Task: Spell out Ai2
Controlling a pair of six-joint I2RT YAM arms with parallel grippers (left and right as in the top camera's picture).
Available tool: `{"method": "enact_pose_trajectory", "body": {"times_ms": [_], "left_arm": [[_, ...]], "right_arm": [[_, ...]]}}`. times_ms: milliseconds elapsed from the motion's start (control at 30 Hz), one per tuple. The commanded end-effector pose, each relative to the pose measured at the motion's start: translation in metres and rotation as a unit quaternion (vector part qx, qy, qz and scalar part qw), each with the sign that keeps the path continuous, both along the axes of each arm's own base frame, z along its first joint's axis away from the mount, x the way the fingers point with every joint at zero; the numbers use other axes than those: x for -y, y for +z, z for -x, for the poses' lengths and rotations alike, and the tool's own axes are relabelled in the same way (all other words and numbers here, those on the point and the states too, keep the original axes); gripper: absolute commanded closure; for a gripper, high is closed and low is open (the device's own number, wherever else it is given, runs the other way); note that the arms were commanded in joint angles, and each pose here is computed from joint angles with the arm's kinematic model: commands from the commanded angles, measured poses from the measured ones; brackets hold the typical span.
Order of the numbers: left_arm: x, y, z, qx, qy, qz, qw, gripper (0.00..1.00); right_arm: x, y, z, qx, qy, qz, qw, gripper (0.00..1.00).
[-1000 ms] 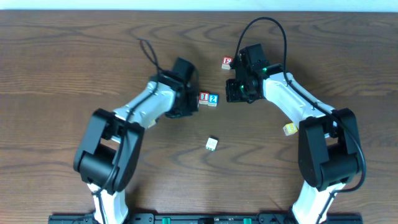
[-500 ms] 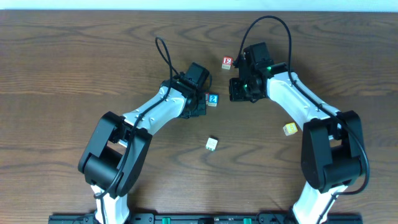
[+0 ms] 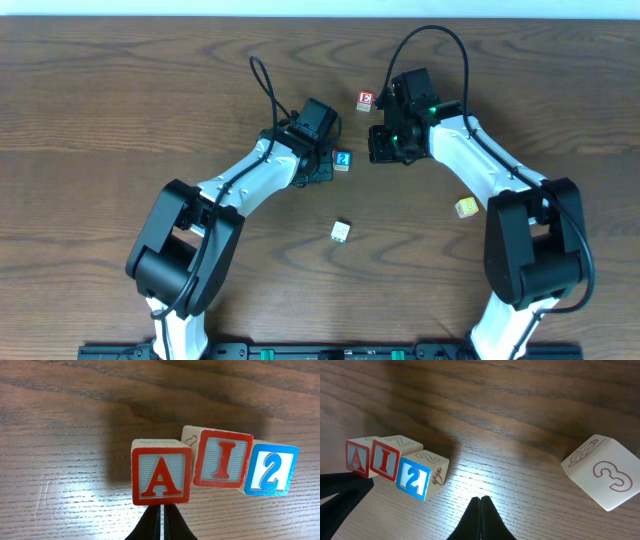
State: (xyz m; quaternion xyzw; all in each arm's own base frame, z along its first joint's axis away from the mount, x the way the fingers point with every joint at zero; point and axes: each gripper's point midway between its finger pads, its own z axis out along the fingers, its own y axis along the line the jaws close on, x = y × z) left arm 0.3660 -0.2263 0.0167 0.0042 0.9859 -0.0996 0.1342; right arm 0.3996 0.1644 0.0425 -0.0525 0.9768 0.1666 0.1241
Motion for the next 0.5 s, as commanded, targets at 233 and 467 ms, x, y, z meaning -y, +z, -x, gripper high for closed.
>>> {"method": "enact_pose_trajectory", "body": {"times_ms": [233, 467], "left_arm": [[-0.0076, 0.0019, -0.0046, 0.016, 0.003, -0.019, 1.0, 0.94], [-0.0072, 0.0015, -0.0026, 0.013, -0.003, -0.019, 1.0, 0.94]], "right_arm": [[0.0014, 0.0183, -0.0089, 0.027, 0.002, -0.002, 1.0, 0.99], [0.0014, 0.0183, -0.0089, 0.027, 0.003, -0.002, 1.0, 0.99]]}}
